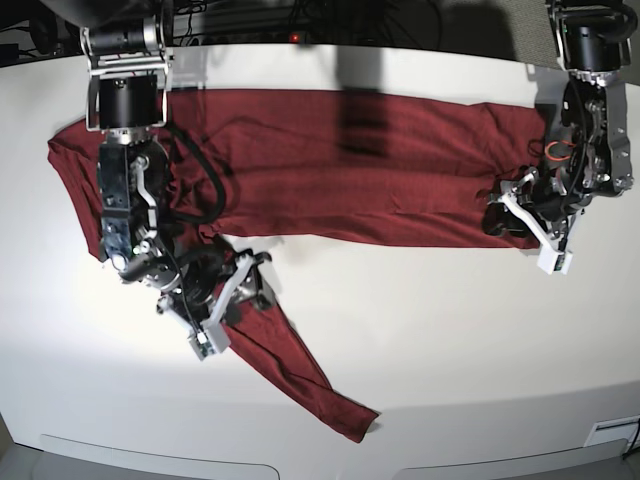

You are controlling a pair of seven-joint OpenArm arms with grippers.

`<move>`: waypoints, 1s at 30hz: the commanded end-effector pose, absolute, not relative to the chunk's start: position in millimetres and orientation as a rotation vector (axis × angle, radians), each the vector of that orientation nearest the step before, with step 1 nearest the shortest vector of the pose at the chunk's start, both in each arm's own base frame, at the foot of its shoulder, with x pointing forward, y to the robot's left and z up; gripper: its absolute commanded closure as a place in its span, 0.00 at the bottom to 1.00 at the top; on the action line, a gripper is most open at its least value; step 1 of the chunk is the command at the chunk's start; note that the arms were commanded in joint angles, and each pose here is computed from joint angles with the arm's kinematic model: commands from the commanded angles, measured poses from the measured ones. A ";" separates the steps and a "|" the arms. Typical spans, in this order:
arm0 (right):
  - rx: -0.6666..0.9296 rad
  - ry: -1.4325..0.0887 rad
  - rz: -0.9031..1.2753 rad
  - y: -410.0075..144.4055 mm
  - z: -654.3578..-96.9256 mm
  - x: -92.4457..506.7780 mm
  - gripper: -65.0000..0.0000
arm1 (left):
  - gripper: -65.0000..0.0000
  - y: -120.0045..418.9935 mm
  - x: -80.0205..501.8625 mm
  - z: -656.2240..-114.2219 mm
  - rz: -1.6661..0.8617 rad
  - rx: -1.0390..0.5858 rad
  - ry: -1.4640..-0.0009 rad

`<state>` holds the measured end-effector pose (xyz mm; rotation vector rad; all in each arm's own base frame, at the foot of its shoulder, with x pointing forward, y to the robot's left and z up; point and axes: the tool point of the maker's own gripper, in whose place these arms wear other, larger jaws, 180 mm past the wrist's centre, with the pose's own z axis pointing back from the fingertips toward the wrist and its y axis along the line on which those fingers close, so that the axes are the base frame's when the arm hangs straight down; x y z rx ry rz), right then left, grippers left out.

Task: Fold the T-shirt properly
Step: 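Grasp the hanging sleeve with the right gripper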

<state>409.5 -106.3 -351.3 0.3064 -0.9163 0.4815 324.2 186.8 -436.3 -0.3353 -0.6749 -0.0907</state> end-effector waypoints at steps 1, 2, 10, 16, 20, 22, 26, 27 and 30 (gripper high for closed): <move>0.248 -0.998 0.470 -116.3 -329.5 429.7 0.49 | 0.55 193.3 322.8 -437.1 -0.098 -0.312 -0.650; 0.197 -1.013 0.450 -125.5 -329.2 437.7 0.49 | 0.55 193.3 323.2 -436.9 -0.098 -0.312 -0.651; 0.081 -0.944 0.245 -170.1 -358.5 484.7 0.49 | 0.55 186.8 328.6 -426.6 -0.084 -0.354 -0.686; 0.100 -0.766 0.242 -164.9 -408.2 470.1 0.49 | 0.55 180.4 343.5 -394.7 -0.131 -0.348 -0.779; 0.218 -0.703 0.318 -141.7 -427.3 444.2 0.49 | 0.55 175.8 358.2 -366.3 -0.169 -0.339 -0.858; 0.309 -0.664 0.340 -126.9 -433.4 429.3 0.49 | 0.55 175.1 368.0 -355.1 -0.177 -0.337 -0.888; 0.402 -0.584 0.357 -112.5 -439.4 400.5 0.49 | 0.55 175.3 382.3 -340.0 -0.188 -0.332 -0.919; 0.410 -0.565 0.359 -112.1 -439.4 393.2 0.49 | 0.55 175.5 384.2 -338.0 -0.191 -0.330 -0.919; 0.449 -0.554 0.357 -117.3 -429.1 372.1 0.49 | 0.55 174.7 390.3 -330.6 -0.193 -0.334 -0.938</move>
